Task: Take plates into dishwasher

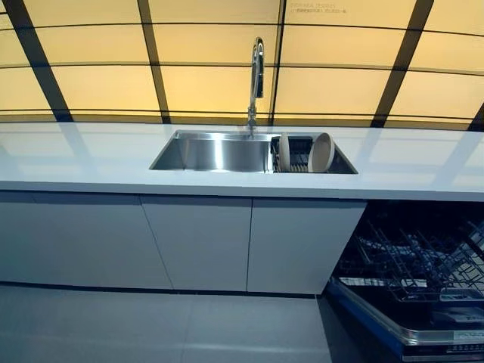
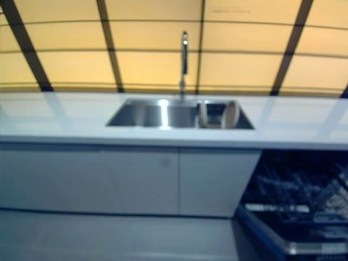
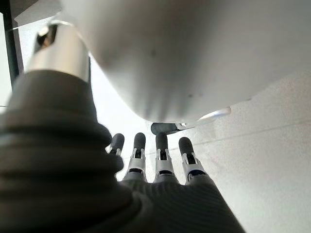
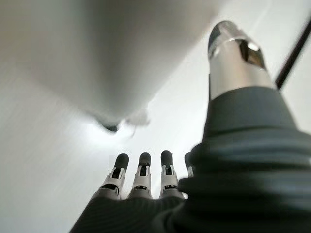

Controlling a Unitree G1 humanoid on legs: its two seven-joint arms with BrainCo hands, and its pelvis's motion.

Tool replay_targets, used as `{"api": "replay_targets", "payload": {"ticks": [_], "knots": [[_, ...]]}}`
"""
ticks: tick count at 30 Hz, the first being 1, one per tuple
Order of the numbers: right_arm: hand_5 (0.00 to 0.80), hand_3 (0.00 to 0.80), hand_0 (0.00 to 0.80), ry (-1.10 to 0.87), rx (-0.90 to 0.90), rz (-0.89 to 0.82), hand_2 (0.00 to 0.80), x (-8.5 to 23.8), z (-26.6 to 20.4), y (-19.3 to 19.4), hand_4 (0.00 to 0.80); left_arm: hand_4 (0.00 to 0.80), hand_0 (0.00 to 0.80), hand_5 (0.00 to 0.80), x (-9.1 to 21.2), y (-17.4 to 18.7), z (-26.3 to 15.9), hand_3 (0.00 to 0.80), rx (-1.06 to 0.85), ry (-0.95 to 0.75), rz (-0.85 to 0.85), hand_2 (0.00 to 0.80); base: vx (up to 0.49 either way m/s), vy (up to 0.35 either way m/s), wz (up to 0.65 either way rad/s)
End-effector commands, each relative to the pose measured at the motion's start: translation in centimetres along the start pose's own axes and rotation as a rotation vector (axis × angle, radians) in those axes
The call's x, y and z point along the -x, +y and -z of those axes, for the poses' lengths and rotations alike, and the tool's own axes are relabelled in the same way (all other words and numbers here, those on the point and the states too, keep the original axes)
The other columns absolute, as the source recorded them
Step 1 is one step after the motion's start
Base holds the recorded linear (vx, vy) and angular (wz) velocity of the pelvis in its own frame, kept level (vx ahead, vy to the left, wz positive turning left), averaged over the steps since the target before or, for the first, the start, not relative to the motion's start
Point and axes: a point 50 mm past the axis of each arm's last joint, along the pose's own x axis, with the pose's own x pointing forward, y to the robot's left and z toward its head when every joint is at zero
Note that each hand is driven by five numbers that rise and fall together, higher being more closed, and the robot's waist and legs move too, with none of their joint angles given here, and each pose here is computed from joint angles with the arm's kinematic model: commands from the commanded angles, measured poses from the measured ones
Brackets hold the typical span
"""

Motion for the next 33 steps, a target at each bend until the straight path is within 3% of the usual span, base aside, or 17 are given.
{"api": "replay_targets", "payload": {"ticks": [1,5,8,12,16,20,26,33], "knots": [[0.0,0.0,0.0,-0.227,0.061,-0.107,0.0,0.5,-5.1,-1.5,0.0,0.0,0.0,0.0,0.1,0.5,-0.5,0.0,-0.077,0.035,-0.013,0.0,0.009,-0.194,0.09],[0.0,0.0,0.0,-0.459,0.067,-0.25,0.0,3.2,-9.2,-3.2,0.0,0.0,0.0,0.0,0.5,1.5,-1.3,0.0,-0.057,-0.057,-0.003,0.0,0.01,-0.15,0.08],[0.0,0.0,0.0,-0.742,0.129,-0.419,0.0,7.8,-14.1,-4.0,0.0,0.0,0.0,0.0,1.0,2.2,-1.7,0.0,0.002,-0.182,-0.011,0.0,0.048,-0.181,0.04],[0.0,0.0,0.0,-1.06,0.184,-0.465,0.0,12.7,-18.8,-4.6,0.0,0.0,0.0,0.0,1.4,3.3,-1.0,0.0,0.095,-0.257,-0.052,0.0,0.072,-0.187,-0.01],[0.0,0.0,0.0,-1.252,0.139,-0.452,0.0,15.2,-21.9,-5.6,0.0,0.0,0.0,0.0,1.2,2.7,-0.5,0.0,0.174,-0.278,-0.034,0.0,0.223,0.007,-0.19],[0.0,0.0,0.0,-1.305,0.163,-0.379,0.0,16.7,-23.5,-6.9,0.0,0.0,0.0,0.0,0.8,1.9,0.5,0.0,0.174,-0.229,-0.039,0.0,0.49,0.144,-0.31],[0.0,0.0,0.0,-1.28,0.226,-0.417,0.0,18.0,-24.5,-8.0,0.0,0.0,0.0,0.0,0.7,1.9,2.0,0.0,0.253,-0.221,-0.062,0.0,0.41,0.21,-0.32],[0.0,0.0,0.0,-1.344,0.082,-0.469,0.0,17.6,-23.5,-7.9,0.0,0.0,0.0,0.0,0.9,2.9,1.7,0.0,0.191,-0.203,-0.073,0.0,0.304,0.136,-0.03]]}}
